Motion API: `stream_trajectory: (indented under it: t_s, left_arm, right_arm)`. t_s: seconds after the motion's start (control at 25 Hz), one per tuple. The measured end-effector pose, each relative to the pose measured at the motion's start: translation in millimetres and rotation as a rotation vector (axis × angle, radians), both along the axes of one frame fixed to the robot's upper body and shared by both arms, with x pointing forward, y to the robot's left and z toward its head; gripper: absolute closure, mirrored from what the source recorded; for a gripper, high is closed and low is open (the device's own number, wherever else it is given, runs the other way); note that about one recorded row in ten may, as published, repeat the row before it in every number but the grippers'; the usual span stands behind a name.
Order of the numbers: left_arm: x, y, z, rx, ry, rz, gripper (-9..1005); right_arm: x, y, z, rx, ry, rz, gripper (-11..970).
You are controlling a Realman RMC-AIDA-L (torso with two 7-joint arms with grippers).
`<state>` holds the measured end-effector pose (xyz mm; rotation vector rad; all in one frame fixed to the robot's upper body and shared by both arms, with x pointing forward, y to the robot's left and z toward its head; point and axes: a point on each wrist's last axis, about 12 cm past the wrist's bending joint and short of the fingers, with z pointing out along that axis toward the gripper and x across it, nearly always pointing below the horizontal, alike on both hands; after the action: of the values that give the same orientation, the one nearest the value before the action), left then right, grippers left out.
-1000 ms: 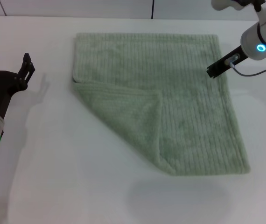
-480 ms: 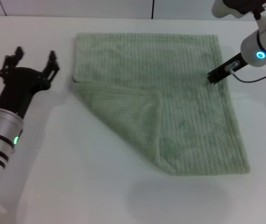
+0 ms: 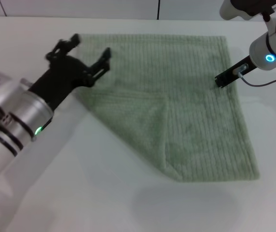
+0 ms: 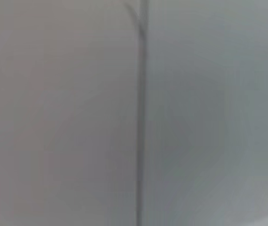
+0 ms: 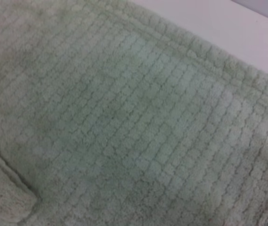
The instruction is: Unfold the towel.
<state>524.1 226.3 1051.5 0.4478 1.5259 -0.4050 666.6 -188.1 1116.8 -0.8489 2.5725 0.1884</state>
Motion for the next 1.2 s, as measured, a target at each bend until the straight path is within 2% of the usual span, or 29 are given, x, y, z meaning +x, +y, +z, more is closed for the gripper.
stream_trajectory:
  t_s: [0.12,0.16,0.24,0.32,0.52,0.56,0.6,0.68,0.72,0.84,0.92,1.04,1.2]
  left_arm:
    - [3.1,-3,8.8,0.038,0.028,-0.041,167]
    - [9.8,-8,19.0,0.089,0.071,-0.056,167]
    - [16.1,-13,27.0,0.157,0.131,-0.057,167]
    - [23.6,-24,40.1,0.282,0.225,-0.046,167]
    - [24.2,-34,48.4,0.367,0.280,-0.049,166]
    - [23.2,-51,64.5,0.528,0.344,-0.075,166]
    - [23.2,-51,64.5,0.528,0.344,-0.075,166]
    - [21.1,-59,73.6,0.595,0.367,-0.106,166]
    - [19.1,-64,82.0,0.637,0.385,-0.155,165]
    - [17.8,-66,88.2,0.644,0.394,-0.209,165]
    - [16.7,-69,96.1,0.616,0.401,-0.306,165]
    - [18.3,-72,98.3,0.604,0.416,-0.343,164]
    - [22.1,-79,92.6,0.627,0.438,-0.376,163]
  right_arm:
    - [-1.0,0,-1.0,0.001,0.004,0.000,960]
    - [-1.3,0,-1.2,0.002,0.006,0.001,960]
    - [-1.6,0,-1.1,0.002,0.008,0.001,960]
    - [-1.9,0,-1.3,0.003,0.009,0.001,960]
    - [-2.0,-1,-1.3,0.006,0.010,-0.003,960]
    - [-2.0,-1,-1.2,0.007,0.010,-0.003,960]
    - [-2.0,-1,-1.2,0.007,0.010,-0.003,960]
    - [-1.9,-1,-0.8,0.008,0.010,-0.004,960]
    - [-1.6,-2,-0.3,0.009,0.009,-0.006,960]
    - [-1.3,-3,0.5,0.010,0.006,-0.008,960]
    - [-1.3,-4,1.7,0.013,0.004,-0.011,960]
    - [-2.0,-4,1.6,0.015,0.008,-0.013,960]
    - [-2.3,-4,2.7,0.016,0.011,-0.012,960]
